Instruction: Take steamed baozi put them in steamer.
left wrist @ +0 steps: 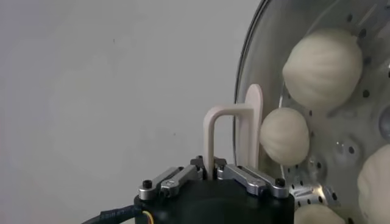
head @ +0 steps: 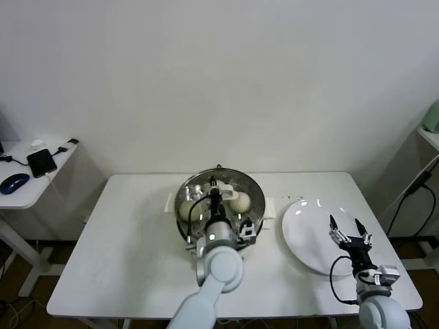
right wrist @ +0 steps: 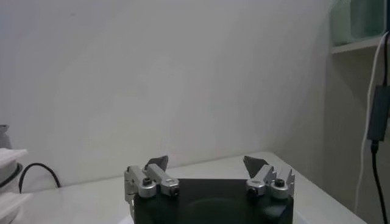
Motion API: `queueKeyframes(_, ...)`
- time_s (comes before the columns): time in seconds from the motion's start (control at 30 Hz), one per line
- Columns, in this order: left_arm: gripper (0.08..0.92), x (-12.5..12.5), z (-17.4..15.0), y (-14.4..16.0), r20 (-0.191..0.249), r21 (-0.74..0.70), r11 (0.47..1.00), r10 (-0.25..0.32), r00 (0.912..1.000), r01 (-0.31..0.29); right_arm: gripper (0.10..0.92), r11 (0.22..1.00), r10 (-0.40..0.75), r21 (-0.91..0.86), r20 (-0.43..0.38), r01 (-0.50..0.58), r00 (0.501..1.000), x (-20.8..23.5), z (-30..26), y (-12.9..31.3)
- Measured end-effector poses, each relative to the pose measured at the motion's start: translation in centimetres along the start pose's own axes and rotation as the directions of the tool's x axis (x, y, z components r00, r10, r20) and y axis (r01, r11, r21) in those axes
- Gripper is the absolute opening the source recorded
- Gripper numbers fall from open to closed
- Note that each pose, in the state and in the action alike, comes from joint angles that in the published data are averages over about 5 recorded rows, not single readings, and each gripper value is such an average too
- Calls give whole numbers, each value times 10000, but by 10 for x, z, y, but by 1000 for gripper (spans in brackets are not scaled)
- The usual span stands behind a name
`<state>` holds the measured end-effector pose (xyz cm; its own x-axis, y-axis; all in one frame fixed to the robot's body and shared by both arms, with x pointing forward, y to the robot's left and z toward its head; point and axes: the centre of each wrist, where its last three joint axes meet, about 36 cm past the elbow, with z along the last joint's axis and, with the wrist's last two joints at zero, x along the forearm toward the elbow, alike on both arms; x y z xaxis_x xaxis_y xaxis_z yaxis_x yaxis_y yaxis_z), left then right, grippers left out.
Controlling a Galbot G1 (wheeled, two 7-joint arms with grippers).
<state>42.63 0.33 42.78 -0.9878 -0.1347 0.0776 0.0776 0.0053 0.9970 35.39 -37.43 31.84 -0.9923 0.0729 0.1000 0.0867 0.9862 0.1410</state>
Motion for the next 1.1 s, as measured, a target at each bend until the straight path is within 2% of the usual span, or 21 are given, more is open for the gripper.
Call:
queueKeyframes(0.53,176,1,2,-8,148,-45,10000,-44,9999,44,823,10000,-6,-26,-17,6,10000,2,3,1)
queueKeyframes(0.8,388,8,5,-4,415,172,9999,0,9991,-7,823,10000,-14,-35,-1,14,10000,1,2,1)
queueKeyframes(1.1,647,30,9,7,859,705,9972,189,9961,-250,823,10000,-14,-29,-13,14,10000,1,3,1)
